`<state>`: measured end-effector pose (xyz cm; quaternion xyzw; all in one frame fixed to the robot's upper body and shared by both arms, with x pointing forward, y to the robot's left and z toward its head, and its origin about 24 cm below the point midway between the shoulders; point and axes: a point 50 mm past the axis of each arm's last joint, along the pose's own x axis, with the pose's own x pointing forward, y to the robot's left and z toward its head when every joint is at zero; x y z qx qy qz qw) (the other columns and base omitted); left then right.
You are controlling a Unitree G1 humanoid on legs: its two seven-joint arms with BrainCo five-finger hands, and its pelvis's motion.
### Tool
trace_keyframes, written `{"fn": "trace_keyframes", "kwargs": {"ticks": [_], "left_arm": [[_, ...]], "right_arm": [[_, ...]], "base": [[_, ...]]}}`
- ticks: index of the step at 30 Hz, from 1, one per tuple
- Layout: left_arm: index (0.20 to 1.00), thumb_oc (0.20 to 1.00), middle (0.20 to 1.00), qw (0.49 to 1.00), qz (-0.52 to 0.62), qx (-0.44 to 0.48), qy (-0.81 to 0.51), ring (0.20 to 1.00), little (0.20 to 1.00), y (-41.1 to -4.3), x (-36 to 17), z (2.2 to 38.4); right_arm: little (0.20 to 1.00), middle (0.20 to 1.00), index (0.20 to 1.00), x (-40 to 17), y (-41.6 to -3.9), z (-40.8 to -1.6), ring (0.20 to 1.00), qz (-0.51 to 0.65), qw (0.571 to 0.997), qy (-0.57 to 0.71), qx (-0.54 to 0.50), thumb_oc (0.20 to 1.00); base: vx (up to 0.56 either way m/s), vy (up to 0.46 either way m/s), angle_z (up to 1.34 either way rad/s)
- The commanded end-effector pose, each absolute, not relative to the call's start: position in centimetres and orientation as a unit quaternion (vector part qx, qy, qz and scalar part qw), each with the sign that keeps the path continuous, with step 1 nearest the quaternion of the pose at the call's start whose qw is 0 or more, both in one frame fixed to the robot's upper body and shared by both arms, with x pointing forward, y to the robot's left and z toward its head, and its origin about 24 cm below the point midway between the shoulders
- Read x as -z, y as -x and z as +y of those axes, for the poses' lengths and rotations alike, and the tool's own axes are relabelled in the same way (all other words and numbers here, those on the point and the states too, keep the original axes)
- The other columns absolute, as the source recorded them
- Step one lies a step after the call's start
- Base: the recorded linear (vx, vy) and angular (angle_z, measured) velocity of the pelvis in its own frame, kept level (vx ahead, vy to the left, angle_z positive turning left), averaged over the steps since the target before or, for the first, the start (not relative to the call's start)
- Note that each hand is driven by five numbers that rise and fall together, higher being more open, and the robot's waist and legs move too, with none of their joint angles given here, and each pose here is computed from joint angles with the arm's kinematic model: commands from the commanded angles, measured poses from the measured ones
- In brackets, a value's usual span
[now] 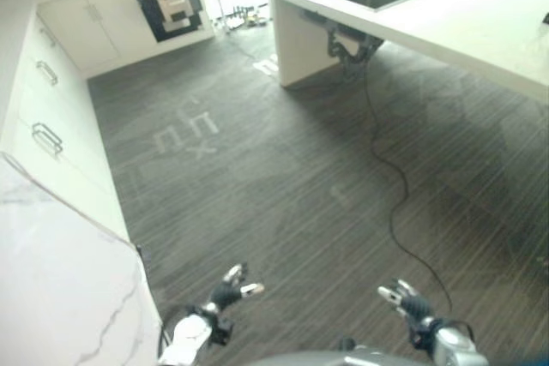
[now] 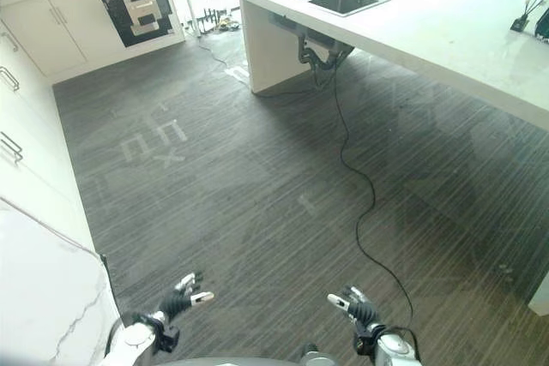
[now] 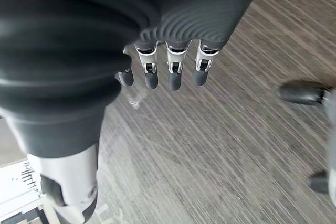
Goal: Place the dishes in the dishwasher.
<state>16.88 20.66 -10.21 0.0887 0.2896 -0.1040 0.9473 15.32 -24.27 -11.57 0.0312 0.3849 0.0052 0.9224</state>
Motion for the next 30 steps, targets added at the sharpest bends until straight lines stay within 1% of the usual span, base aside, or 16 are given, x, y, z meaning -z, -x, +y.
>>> {"fn": "trace_keyframes", "kwargs": {"ticks": [1, 3, 6, 10, 11, 13, 15, 16, 19, 25, 30], "left_arm": [[1.000, 1.000, 1.000, 0.957, 0.242, 0.101, -0.127, 1.000, 1.000, -19.1, 8.8, 20.9], [1.000, 1.000, 1.000, 0.959, 0.241, 0.105, -0.107, 1.000, 1.000, -19.1, 8.7, 20.9], [1.000, 1.000, 1.000, 0.951, 0.293, 0.092, -0.034, 1.000, 1.000, -18.2, 9.8, 20.8], [1.000, 1.000, 1.000, 0.931, 0.359, 0.068, 0.018, 1.000, 1.000, -16.5, 11.7, 20.4], [1.000, 1.000, 1.000, 0.925, 0.371, 0.057, 0.056, 1.000, 1.000, -16.1, 12.1, 20.1], [1.000, 1.000, 1.000, 0.920, 0.375, 0.041, 0.105, 1.000, 1.000, -15.7, 12.5, 19.7], [1.000, 1.000, 1.000, 0.922, 0.369, 0.031, 0.116, 1.000, 1.000, -15.9, 12.5, 19.3], [1.000, 1.000, 1.000, 0.926, 0.353, 0.037, 0.132, 1.000, 1.000, -16.6, 12.2, 18.8], [1.000, 1.000, 1.000, 0.922, 0.344, 0.024, 0.176, 1.000, 1.000, -17.5, 11.6, 19.0], [1.000, 1.000, 1.000, 0.912, 0.361, 0.061, 0.188, 1.000, 1.000, -16.1, 12.1, 18.8], [1.000, 1.000, 1.000, 0.916, 0.351, 0.069, 0.184, 1.000, 1.000, -16.8, 11.6, 19.4]], "right_arm": [[1.000, 1.000, 1.000, 10.3, -17.9, -23.8, 1.000, 0.345, 0.938, -0.026, -0.026, 1.000], [1.000, 1.000, 1.000, 10.5, -17.8, -23.6, 1.000, 0.351, 0.934, -0.065, -0.020, 1.000], [1.000, 1.000, 1.000, 10.7, -17.5, -23.3, 1.000, 0.348, 0.932, -0.101, -0.011, 1.000], [1.000, 1.000, 1.000, 10.8, -17.5, -22.9, 1.000, 0.340, 0.928, -0.149, 0.021, 1.000], [1.000, 1.000, 1.000, 11.0, -17.4, -22.8, 1.000, 0.340, 0.927, -0.155, 0.028, 1.000], [1.000, 1.000, 1.000, 11.1, -17.2, -22.6, 1.000, 0.344, 0.925, -0.157, 0.034, 1.000], [1.000, 1.000, 1.000, 11.2, -17.0, -22.5, 1.000, 0.349, 0.924, -0.152, 0.032, 1.000], [1.000, 1.000, 1.000, 11.0, -17.3, -22.6, 1.000, 0.354, 0.926, -0.129, 0.015, 1.000], [1.000, 1.000, 1.000, 10.6, -17.9, -23.6, 1.000, 0.359, 0.927, -0.107, 0.020, 1.000], [1.000, 1.000, 1.000, 10.7, -17.0, -24.9, 1.000, 0.378, 0.922, -0.083, 0.018, 1.000], [1.000, 1.000, 1.000, 10.3, -17.5, -25.1, 1.000, 0.364, 0.927, -0.088, 0.021, 1.000]], "base": [[0.00, 0.000, 0.00], [0.02, -0.015, 0.00], [0.04, -0.079, 0.00], [0.02, -0.083, -0.01], [0.03, -0.064, -0.01], [0.02, -0.090, -0.02], [-0.03, -0.217, -0.05], [-0.09, -0.313, -0.29], [0.03, -0.235, -0.32], [0.39, 0.229, -0.47], [0.32, 0.244, 0.19]]}}
